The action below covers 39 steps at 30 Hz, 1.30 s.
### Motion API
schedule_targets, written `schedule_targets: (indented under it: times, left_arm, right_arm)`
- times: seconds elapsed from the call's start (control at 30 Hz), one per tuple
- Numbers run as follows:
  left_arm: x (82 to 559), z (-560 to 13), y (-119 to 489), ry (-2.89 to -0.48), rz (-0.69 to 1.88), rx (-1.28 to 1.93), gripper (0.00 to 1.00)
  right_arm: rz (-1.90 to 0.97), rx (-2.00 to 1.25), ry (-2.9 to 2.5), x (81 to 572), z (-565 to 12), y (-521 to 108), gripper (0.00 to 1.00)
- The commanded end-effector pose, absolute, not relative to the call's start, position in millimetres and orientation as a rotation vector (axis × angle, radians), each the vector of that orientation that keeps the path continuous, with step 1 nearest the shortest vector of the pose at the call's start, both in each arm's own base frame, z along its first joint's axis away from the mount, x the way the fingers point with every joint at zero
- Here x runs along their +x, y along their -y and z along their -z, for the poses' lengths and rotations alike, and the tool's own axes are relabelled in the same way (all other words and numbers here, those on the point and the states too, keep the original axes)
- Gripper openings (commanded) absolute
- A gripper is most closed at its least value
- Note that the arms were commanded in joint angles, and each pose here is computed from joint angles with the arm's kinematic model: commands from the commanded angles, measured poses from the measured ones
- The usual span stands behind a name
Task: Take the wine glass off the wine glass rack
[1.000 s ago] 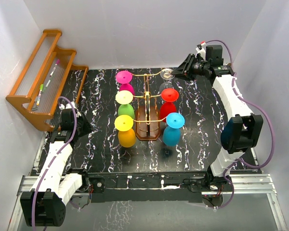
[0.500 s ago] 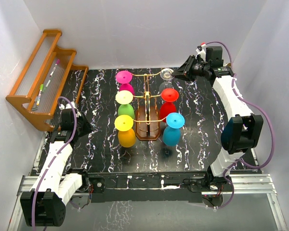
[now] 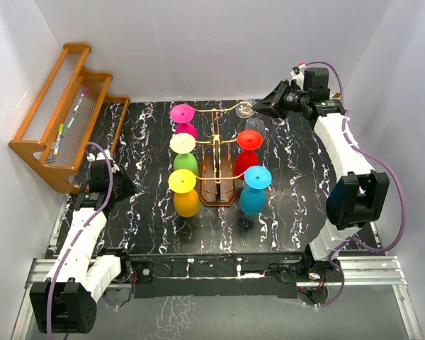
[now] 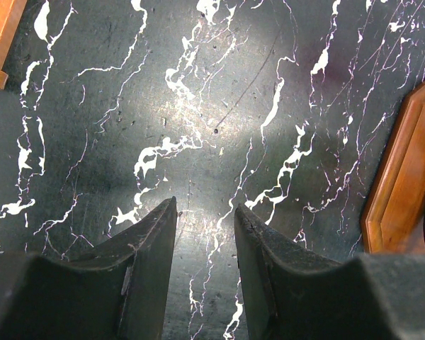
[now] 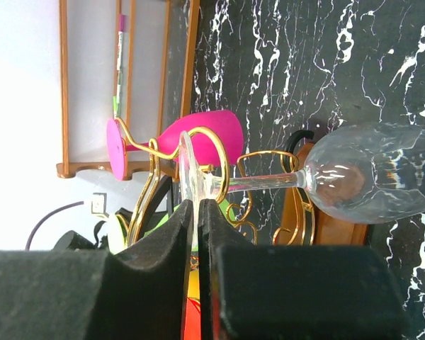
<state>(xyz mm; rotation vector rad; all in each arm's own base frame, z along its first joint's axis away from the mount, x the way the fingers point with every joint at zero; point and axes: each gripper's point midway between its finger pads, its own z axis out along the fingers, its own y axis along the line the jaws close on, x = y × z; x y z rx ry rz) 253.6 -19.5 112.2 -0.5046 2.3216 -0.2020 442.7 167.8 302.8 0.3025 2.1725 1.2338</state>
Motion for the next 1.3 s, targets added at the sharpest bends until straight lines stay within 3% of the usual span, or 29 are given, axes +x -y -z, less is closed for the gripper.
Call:
schedule_targets:
  times: [0.0, 1.27]
  left_arm:
    - [257.2, -124.3, 21.6, -2.295, 0.219, -0.501, 0.37]
    - [257.3, -124.2, 21.3, -2.294, 0.216, -0.501, 0.37]
  right_arm:
    - [-1.233, 0.295, -2.024, 441.9, -345.3, -162.9, 0.07]
    - [-1.298, 0.431, -1.833, 464.3, -362.8, -145.9, 0.07]
